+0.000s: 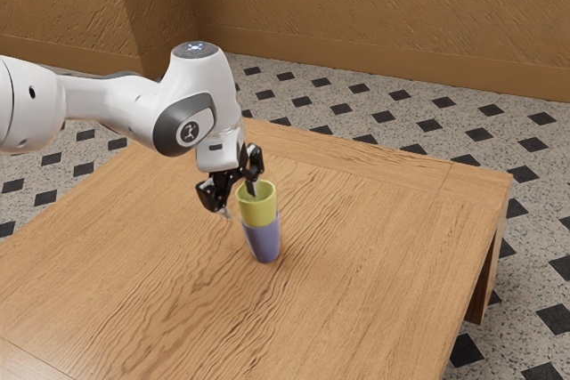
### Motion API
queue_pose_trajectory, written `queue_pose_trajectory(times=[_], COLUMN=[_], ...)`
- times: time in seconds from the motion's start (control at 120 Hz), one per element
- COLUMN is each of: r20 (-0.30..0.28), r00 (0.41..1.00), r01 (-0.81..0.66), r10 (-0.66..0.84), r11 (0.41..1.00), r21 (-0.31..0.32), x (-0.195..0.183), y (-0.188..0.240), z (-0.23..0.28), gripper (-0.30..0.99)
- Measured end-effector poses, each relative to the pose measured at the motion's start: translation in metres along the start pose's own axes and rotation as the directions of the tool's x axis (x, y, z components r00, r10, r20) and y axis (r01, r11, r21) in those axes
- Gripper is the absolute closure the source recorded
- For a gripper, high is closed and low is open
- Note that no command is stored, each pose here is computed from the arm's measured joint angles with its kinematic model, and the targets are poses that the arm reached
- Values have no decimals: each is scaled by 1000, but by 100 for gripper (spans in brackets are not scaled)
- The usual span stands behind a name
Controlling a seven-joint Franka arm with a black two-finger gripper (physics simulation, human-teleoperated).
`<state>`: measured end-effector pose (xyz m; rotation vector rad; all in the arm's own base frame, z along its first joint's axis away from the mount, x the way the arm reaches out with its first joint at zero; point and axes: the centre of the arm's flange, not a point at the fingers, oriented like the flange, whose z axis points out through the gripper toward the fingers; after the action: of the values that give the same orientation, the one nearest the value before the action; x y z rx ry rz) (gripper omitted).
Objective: Place the left cup onto the right cup
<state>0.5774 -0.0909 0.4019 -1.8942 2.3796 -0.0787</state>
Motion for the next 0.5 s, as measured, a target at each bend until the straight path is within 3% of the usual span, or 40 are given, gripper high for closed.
queue_pose_trajectory(times=[0.2,0.5], r20=[2,0], r00=[1000,1000], r01=[1,6], r10=[-1,-6], r11=[1000,998], r21=[15,58], x=[0,-2], y=[0,1], z=[-9,-34], gripper=[6,2])
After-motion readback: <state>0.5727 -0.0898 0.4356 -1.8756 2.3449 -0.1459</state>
